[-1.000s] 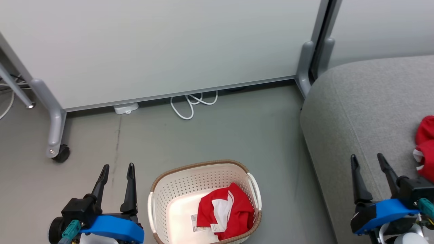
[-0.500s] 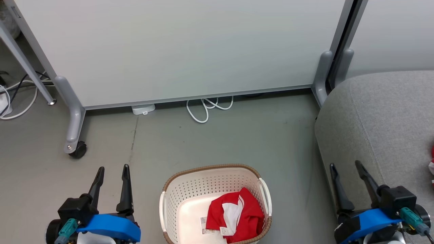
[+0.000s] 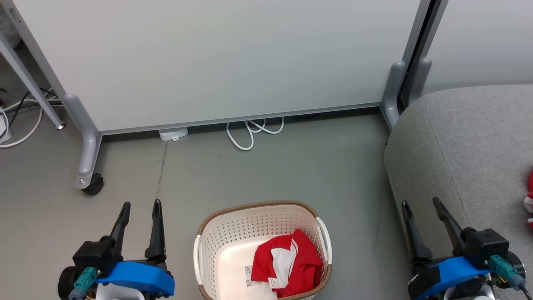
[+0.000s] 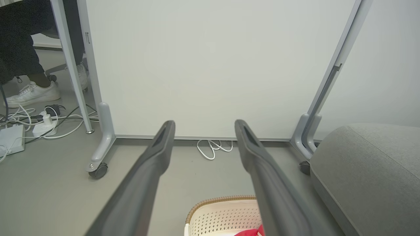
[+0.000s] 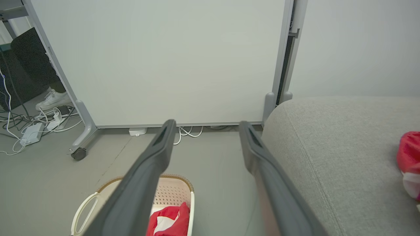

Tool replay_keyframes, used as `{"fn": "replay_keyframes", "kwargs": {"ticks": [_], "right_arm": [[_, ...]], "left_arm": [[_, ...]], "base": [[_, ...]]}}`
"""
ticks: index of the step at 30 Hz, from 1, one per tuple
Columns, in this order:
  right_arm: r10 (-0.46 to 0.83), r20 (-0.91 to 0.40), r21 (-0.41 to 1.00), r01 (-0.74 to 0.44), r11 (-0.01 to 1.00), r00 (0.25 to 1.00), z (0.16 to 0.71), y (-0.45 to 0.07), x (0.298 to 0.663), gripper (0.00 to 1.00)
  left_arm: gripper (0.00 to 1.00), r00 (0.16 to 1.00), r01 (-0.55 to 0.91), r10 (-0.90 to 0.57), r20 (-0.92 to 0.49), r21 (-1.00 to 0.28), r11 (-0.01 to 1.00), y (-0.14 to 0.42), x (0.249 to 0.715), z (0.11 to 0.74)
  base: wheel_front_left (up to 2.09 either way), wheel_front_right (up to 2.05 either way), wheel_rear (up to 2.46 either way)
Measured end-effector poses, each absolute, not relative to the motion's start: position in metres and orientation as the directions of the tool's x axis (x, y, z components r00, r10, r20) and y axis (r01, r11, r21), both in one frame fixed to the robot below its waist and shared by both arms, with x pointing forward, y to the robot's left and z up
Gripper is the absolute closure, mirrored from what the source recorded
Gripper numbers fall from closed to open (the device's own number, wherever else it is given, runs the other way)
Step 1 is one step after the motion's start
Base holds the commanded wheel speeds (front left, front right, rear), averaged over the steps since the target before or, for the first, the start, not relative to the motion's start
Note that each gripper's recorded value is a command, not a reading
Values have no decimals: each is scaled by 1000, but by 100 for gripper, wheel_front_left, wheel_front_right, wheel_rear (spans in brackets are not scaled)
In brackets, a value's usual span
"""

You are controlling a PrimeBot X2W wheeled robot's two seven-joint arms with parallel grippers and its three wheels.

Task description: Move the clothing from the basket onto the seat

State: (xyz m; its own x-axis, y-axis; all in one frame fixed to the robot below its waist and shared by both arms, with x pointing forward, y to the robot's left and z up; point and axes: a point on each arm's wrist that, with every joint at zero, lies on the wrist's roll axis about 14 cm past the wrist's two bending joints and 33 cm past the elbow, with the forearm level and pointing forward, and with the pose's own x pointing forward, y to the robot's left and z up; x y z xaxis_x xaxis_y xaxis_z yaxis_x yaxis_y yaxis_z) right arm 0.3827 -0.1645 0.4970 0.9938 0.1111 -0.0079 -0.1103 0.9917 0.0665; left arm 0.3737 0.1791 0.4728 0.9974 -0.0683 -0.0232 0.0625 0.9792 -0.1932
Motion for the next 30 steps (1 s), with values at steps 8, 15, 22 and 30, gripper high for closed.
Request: {"fn": "replay_keyframes", "kwargs": {"ticks": [8, 15, 22, 30], "right_arm": [[111, -30, 79, -108, 991, 993, 489, -164, 389, 0], [132, -16, 80, -130, 988, 991, 489, -157, 410, 0], [147, -18, 73, -145, 987, 989, 479, -153, 443, 0], [146, -47, 65, -143, 988, 988, 451, -157, 477, 0]], "left_arm": [[0, 994, 81, -94, -54, -195, 977, 171, 382, 462], [0, 982, 131, -154, -111, -189, 973, 154, 401, 441], [0, 947, 216, -253, -197, -193, 957, 123, 431, 404], [0, 871, 326, -387, -303, -233, 916, 78, 461, 345]], "base": [[0, 0, 0], [0, 0, 0], [0, 0, 0], [0, 0, 0]]}}
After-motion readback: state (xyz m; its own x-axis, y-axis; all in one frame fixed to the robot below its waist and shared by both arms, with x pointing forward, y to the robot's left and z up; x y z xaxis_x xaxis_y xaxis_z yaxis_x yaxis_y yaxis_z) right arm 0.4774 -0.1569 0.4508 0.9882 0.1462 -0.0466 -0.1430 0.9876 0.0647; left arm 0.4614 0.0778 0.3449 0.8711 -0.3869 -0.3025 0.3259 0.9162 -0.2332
